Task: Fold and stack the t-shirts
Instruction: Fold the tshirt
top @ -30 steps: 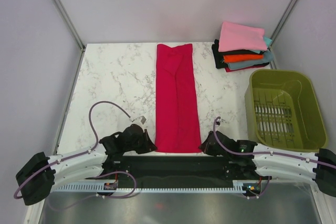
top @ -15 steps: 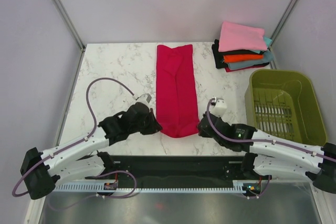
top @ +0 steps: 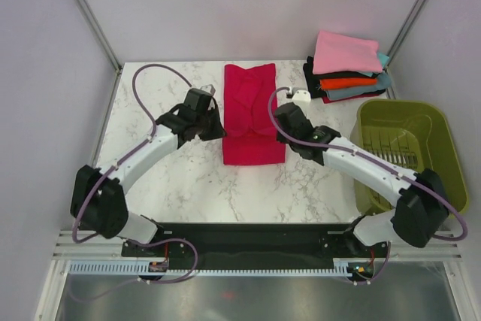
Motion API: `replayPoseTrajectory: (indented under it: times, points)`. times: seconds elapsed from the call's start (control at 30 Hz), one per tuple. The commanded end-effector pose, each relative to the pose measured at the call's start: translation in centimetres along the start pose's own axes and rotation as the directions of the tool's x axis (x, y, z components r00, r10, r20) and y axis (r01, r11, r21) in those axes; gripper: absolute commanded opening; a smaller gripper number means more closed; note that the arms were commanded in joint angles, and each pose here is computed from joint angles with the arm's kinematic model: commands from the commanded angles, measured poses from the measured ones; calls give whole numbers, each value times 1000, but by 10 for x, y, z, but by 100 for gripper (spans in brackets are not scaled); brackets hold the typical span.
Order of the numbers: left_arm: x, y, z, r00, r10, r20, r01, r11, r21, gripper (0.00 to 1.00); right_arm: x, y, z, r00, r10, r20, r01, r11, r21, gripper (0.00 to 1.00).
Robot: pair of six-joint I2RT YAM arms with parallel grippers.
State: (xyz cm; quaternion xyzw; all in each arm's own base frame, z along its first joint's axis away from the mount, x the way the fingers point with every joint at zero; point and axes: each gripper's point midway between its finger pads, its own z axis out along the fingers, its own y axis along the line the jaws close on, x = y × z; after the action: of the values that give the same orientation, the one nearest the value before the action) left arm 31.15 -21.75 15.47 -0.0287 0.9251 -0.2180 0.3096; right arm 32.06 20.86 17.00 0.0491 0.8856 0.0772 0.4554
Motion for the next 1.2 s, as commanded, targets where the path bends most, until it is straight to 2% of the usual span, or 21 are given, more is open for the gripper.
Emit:
replayPoseTrajectory:
  times: [0.0,0.2,0.4,0.6,0.63,0.67,0.7,0.73,0.77,0.8,0.83,0.87,0.93,0.97,1.03,1.1,1.13,1.17]
  points:
    - [-23,6,20,997,68,-25,-67,997,25,4,-32,4,24,999,-30,34,31,999,-19,0]
    - [-48,15,56,997,36,-70,-33,999,39,4,-40,-1,71,1000,-23,-4,23,1000,-4,0]
    - [-73,6,78,996,30,-84,-21,994,104,5,-47,-1,102,1000,-14,-10,13,1000,-12,0]
    - [-84,21,110,993,10,-114,-3,998,67,8,-54,-2,134,1000,-3,-13,3,1000,-20,0]
    - [-78,29,119,989,-5,-148,12,999,47,9,-45,-2,145,999,-13,-42,12,1000,-24,0]
    - [-80,35,124,988,-20,-155,25,999,35,11,-53,1,151,999,-6,-35,5,999,-35,4]
    - [-87,35,125,988,-23,-150,29,999,38,14,-53,1,157,999,-17,-47,14,999,-47,14]
    - [-88,38,130,987,-32,-160,38,999,35,28,-44,-1,169,997,-19,-75,16,999,-47,28]
    - [-83,50,137,979,-60,-194,62,998,4,35,-58,-3,174,998,-3,-58,0,999,-54,58]
    - [-102,47,138,984,-58,-167,61,998,14,45,-60,-7,181,998,-3,-64,0,999,-46,67]
    - [-109,49,138,984,-62,-169,65,998,14,48,-58,-12,191,997,0,-80,-3,999,-32,71]
    - [-112,57,134,978,-84,-189,81,996,-21,51,-88,-13,194,999,25,-40,-27,999,-43,73]
    - [-143,50,131,987,-64,-148,65,998,-3,55,-100,-18,195,998,32,-52,-34,999,-39,73]
    - [-146,50,125,986,-55,-160,54,999,-10,56,-122,-17,188,999,40,-17,-41,998,-51,73]
    - [-172,42,106,996,-25,-91,24,1000,-12,57,-144,-12,167,999,33,28,-31,996,-78,74]
    - [-167,45,96,995,-25,-93,22,999,-35,57,-140,-8,155,999,30,19,-28,993,-117,73]
    - [-172,38,78,998,-16,-61,15,1000,-25,56,-147,-5,140,999,33,38,-28,989,-144,74]
    - [-167,35,74,998,-14,-66,12,1000,-23,56,-126,-9,139,1000,29,-7,-30,989,-147,73]
